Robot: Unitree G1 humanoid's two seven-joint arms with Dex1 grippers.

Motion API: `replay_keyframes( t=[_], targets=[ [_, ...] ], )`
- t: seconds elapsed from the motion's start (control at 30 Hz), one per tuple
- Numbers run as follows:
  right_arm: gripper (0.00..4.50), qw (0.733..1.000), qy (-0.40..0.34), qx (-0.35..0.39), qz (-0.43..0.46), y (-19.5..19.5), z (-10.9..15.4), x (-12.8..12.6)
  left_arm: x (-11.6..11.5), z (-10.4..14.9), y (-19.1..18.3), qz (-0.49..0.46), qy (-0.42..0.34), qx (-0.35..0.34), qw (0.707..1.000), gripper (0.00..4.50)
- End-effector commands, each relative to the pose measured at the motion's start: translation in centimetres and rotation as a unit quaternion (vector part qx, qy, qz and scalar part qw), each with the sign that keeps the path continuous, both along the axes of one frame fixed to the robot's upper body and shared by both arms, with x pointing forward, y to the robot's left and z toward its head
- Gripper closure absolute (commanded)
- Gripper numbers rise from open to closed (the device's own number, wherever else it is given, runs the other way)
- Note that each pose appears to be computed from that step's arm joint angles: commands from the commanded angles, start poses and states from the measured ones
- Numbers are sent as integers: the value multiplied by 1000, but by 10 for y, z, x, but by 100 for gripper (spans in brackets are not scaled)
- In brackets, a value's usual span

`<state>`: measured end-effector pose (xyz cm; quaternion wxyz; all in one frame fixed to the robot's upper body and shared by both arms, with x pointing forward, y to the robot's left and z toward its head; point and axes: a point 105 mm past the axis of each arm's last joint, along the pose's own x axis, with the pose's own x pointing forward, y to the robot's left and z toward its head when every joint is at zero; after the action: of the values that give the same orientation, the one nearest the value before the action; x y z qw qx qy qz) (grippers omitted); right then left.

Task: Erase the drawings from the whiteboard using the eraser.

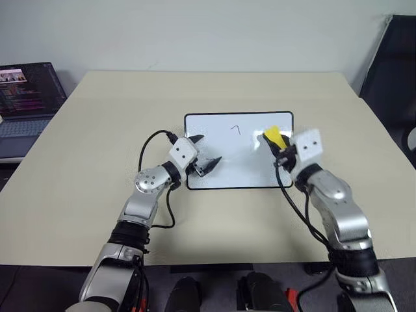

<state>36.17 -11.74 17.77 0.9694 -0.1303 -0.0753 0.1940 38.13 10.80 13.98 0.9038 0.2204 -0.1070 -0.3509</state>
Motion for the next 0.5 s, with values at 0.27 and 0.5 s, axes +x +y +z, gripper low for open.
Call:
replay_keyframes(
  t=[0.27,0.5],
  targets=[
    [342,999,-29,-20,36,25,9,18,-3,10,-5,-14,-22,-6,1000,0],
    [342,998,-27,-21,61,43,6,20,-6,8,-5,-18,-19,-6,1000,0]
  ],
)
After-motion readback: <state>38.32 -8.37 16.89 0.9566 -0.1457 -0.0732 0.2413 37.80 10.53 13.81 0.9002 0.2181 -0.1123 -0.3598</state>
